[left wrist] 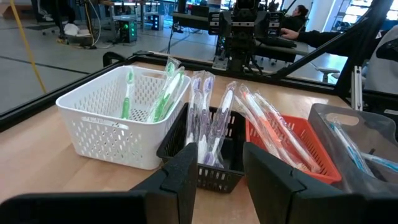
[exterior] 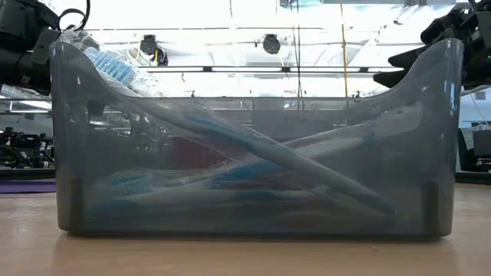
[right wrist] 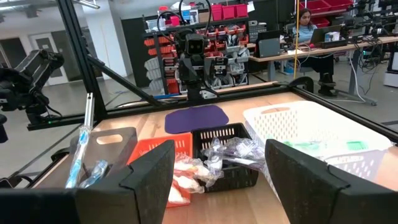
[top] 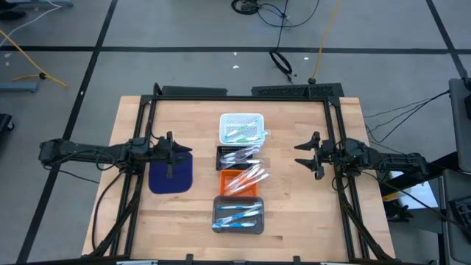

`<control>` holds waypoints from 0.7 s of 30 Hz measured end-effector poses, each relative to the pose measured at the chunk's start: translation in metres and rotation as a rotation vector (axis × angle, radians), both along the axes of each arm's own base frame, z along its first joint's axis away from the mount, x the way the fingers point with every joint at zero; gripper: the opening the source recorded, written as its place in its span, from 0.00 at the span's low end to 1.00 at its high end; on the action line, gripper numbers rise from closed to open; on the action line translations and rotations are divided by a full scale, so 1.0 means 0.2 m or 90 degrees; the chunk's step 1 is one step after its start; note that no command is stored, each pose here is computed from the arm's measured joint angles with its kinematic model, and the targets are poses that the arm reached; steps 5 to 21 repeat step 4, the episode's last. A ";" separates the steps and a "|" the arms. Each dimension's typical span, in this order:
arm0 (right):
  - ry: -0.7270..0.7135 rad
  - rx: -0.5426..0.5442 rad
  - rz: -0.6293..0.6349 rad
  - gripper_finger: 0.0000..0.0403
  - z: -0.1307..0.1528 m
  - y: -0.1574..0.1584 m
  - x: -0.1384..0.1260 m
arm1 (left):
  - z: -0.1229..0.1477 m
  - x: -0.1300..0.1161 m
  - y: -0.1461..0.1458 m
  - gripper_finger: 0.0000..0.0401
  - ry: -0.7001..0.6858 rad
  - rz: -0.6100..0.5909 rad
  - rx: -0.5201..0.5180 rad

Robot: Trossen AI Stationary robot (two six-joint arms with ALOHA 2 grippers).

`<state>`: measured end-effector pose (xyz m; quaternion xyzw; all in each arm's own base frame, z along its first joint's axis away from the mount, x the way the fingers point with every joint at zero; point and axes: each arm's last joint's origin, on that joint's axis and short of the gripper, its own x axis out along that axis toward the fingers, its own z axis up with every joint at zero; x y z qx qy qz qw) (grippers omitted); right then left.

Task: Pick & Place Toothbrushes
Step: Return to Home Position

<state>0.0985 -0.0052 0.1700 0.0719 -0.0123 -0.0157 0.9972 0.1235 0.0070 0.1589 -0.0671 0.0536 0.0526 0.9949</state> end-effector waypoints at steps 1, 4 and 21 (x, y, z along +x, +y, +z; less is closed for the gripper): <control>0.000 0.000 0.000 0.60 0.00 0.00 0.00 | 0.00 0.00 0.00 0.32 0.000 0.000 0.000; 0.000 0.000 0.000 0.60 0.00 0.00 0.00 | 0.00 0.00 0.00 0.32 0.000 0.000 0.000; 0.000 0.000 0.000 0.60 0.00 0.00 0.00 | 0.00 0.00 0.00 0.32 0.000 0.000 0.000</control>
